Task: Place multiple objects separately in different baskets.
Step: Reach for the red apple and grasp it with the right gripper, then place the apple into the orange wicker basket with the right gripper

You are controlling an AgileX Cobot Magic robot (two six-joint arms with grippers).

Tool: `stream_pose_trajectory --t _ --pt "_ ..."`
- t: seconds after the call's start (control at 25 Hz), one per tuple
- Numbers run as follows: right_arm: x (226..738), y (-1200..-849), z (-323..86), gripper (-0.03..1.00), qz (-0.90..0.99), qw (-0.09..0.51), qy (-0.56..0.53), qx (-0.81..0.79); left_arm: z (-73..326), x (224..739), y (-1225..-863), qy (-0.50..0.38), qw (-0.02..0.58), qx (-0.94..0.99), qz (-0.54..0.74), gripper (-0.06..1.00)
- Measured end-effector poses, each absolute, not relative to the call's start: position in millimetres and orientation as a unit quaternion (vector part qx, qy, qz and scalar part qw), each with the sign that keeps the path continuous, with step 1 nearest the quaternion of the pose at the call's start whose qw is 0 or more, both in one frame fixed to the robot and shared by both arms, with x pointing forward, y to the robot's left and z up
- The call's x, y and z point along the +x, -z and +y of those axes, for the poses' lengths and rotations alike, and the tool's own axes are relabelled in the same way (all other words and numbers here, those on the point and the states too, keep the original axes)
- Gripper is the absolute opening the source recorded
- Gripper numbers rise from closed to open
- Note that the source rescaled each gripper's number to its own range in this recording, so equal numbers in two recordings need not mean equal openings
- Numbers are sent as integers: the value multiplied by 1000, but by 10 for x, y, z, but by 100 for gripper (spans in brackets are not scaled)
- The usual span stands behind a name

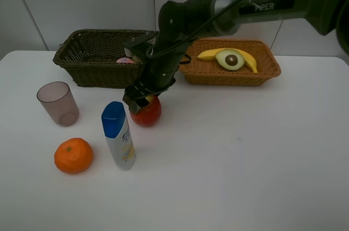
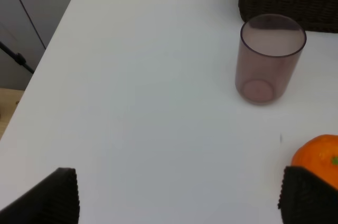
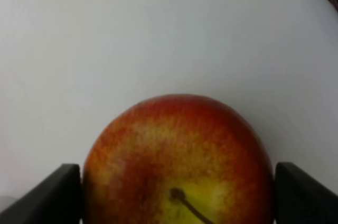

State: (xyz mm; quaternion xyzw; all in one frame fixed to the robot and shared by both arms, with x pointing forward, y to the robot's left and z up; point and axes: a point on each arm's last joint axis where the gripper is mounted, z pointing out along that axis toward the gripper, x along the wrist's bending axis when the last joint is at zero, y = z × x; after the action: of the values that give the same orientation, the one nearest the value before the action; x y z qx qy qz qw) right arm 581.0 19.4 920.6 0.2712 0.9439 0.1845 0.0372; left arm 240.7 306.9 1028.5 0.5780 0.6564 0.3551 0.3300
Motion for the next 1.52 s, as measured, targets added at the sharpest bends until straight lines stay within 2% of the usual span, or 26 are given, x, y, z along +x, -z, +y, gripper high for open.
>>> stream_pose_trajectory --t 0.92,1.52 --pt "5750 -9382 86 61 953 27 -152 261 3069 2407 -10285 -355 330 578 656 100" --pt "5947 -9830 -514 61 945 29 -117 303 3069 2407 -10285 -355 330 578 656 100"
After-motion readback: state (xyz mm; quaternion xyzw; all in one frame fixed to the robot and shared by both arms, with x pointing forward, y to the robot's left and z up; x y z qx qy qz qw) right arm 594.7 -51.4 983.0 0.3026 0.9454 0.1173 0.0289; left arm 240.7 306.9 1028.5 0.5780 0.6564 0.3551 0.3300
